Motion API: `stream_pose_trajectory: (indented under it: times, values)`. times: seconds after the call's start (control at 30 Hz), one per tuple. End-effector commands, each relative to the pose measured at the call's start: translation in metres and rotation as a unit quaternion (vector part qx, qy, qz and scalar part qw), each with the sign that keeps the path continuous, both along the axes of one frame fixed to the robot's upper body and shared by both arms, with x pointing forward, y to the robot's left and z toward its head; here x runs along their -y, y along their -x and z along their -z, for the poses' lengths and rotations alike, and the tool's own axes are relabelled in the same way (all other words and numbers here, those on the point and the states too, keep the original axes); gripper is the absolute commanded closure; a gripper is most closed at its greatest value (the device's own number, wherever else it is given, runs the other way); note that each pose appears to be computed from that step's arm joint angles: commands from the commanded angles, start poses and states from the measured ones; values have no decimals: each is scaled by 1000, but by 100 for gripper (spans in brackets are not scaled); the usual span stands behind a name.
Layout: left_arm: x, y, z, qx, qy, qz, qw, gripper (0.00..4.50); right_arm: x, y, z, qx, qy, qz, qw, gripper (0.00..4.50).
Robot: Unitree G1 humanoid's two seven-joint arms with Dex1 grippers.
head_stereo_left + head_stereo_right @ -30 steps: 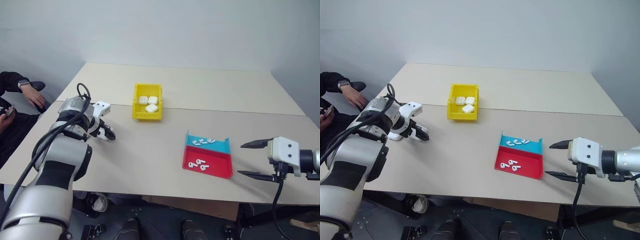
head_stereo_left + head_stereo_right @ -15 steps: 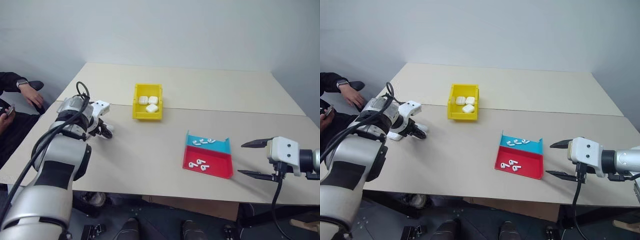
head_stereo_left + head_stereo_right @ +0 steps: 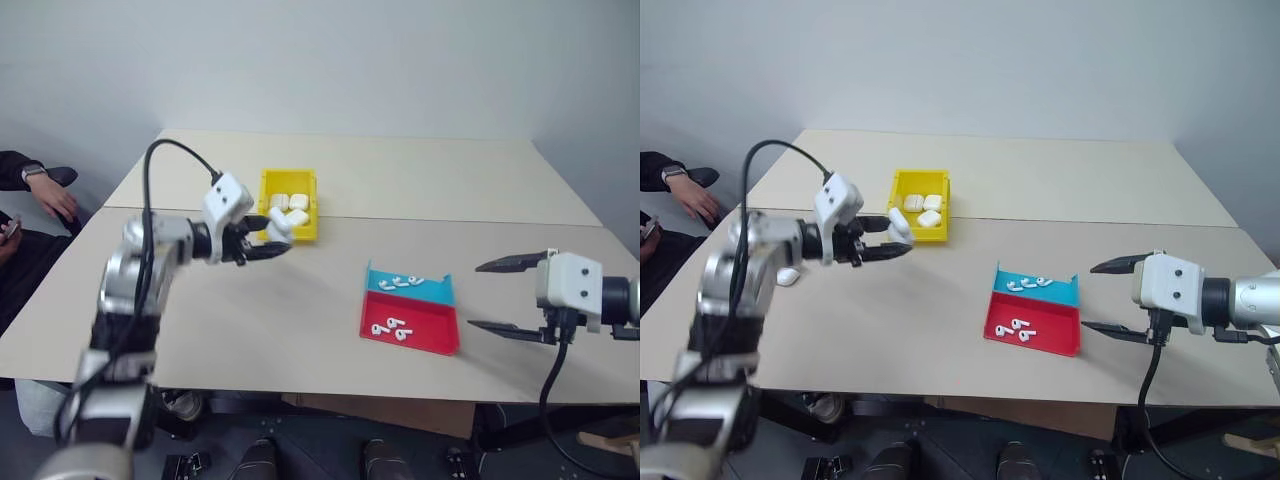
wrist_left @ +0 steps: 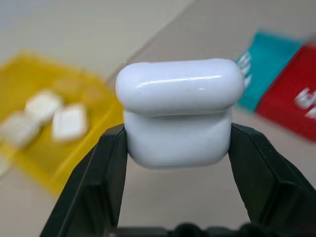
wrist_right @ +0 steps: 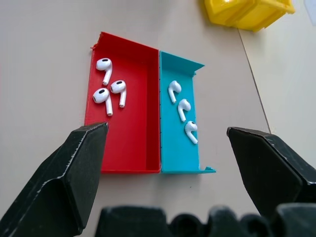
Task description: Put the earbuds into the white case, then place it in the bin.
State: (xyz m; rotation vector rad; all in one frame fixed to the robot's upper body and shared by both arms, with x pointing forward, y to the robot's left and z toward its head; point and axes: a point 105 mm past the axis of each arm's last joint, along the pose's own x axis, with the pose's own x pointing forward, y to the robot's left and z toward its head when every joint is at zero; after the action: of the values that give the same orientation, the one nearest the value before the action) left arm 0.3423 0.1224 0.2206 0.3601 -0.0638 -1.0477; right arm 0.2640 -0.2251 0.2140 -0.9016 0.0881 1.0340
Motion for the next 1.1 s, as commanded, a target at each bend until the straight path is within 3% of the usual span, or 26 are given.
stream_pose_trajectory:
  times: [0.03, 0.2, 0.3, 0.6, 0.8, 1.1]
  values:
    - [8, 37, -27, 131, 57, 44, 989, 172, -8, 4, -11, -25, 30, -17, 999, 0]
    - [17, 62, -1, 166, 90, 89, 978, 172, -25, 10, -14, -105, 63, -40, 992, 0]
    - [21, 75, 13, 171, 110, 123, 971, 172, -34, 4, -8, -122, 128, -29, 984, 0]
    - [24, 80, 35, 154, 108, 142, 972, 172, -76, -10, 21, -141, 239, -87, 957, 0]
    - [16, 82, 41, 129, 114, 116, 978, 172, -91, -22, 37, -134, 274, -98, 947, 195]
    - [15, 88, 48, 122, 94, 97, 983, 172, -101, -31, 50, -141, 297, -112, 938, 195]
